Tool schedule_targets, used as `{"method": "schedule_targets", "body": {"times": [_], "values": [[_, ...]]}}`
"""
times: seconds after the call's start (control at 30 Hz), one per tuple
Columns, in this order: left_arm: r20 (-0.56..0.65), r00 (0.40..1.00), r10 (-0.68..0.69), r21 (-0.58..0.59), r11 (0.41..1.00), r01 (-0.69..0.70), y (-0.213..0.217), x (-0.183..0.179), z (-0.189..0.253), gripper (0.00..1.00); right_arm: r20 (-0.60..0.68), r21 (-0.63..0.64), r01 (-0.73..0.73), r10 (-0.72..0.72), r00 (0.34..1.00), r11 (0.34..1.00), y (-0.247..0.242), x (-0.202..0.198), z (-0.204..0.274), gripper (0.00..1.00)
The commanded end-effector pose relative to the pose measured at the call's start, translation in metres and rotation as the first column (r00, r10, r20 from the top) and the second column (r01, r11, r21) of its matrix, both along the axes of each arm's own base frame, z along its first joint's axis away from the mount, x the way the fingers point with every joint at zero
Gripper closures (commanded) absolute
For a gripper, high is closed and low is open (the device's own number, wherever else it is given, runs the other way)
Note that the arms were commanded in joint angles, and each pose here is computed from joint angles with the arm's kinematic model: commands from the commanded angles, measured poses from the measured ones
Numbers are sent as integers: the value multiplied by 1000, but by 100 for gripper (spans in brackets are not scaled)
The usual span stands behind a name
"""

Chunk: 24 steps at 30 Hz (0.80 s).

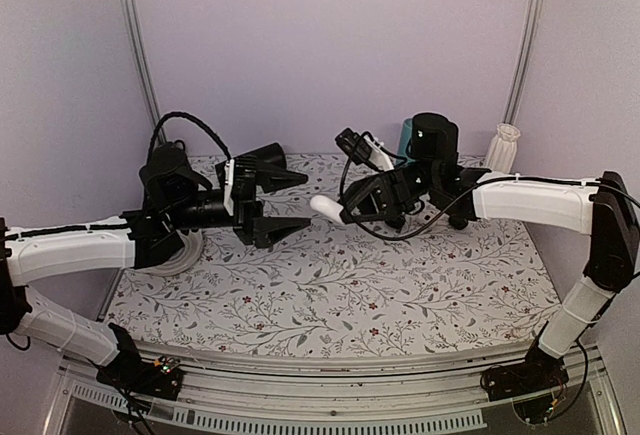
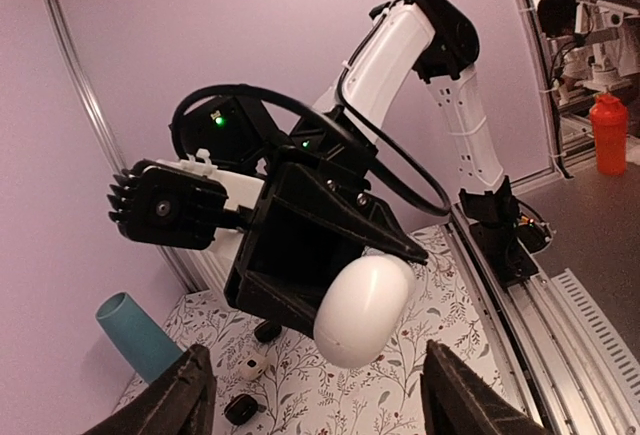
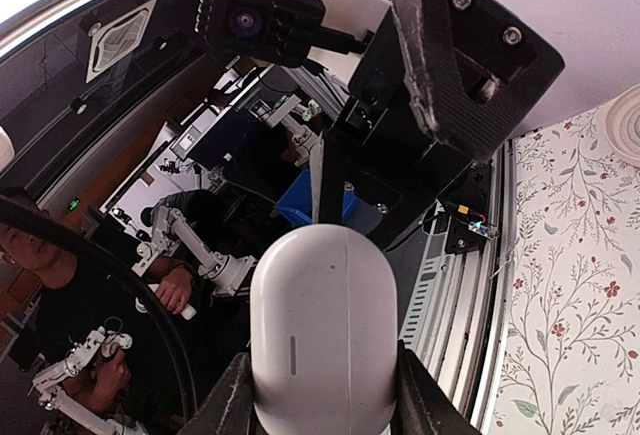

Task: Insert the wireless bluetooth earbuds into the charging case
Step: Pass from the right arm to the left

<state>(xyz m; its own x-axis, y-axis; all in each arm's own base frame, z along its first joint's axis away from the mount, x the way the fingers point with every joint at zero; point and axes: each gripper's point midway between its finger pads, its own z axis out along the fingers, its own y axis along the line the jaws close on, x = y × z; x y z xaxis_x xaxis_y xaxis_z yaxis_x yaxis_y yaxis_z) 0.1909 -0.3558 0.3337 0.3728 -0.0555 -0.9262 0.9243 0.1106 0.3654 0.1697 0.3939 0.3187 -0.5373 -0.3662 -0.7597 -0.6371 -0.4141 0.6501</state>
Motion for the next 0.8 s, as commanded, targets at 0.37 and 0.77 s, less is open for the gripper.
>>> {"method": "schedule_targets", "body": {"times": [0.37, 0.77], "values": [[-239, 969, 61, -19, 998, -67, 3, 12, 8, 25, 395, -35, 523, -468, 790, 852, 19, 61, -16, 80], [-591, 780, 205, -15, 964, -265, 23, 69, 10, 31, 700, 162, 763, -618, 358, 626, 14, 84, -16, 80]]}}
